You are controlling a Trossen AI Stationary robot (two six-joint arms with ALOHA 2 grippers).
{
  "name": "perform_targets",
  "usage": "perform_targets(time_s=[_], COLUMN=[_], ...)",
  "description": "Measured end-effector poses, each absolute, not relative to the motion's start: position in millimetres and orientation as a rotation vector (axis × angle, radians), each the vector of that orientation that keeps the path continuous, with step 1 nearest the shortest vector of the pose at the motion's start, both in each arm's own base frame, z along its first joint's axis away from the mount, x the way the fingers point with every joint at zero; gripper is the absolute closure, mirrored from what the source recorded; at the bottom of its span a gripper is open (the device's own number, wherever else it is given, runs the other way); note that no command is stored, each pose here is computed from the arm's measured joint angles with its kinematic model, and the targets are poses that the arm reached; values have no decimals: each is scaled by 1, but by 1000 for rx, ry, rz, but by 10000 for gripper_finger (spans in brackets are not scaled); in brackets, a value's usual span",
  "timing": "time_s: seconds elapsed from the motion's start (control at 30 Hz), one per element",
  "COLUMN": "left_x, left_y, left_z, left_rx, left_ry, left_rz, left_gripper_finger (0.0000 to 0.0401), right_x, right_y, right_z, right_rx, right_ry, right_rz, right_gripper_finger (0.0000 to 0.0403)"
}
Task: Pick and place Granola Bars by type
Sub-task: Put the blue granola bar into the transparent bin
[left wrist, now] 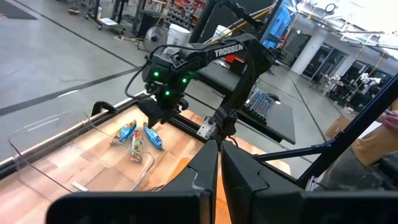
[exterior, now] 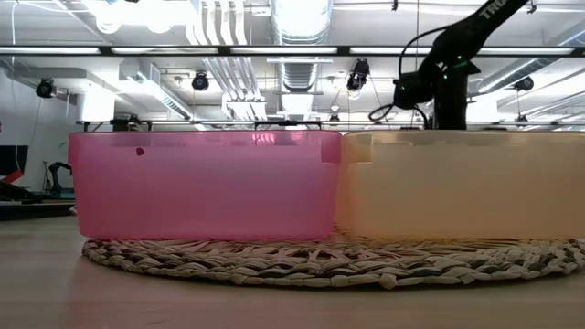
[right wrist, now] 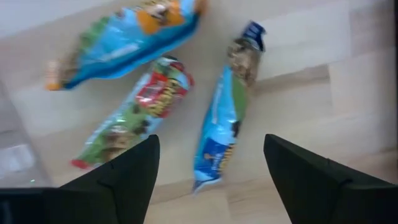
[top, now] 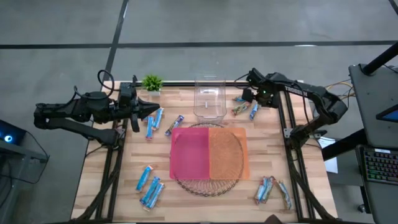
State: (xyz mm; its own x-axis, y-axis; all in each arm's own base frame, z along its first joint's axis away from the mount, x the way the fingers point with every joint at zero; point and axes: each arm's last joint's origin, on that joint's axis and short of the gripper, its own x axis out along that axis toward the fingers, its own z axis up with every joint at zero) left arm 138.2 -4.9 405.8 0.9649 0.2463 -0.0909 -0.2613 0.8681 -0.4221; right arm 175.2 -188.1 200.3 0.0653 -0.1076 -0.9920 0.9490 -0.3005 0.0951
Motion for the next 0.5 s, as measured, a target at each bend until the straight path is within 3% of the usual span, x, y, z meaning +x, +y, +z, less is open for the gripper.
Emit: perform_targets(time_s=[0.5], left_x=[139], left_y=[-5], left_z=[405], left_rx=[-472], left_ry=[35], left_rz=[267], left_gripper_finger=[396], right_x=[166], right_y=[-180], right_z=[164], right_rx=[1471], right_ry=[824], right_rz=[-1471], right_gripper_finger=[138])
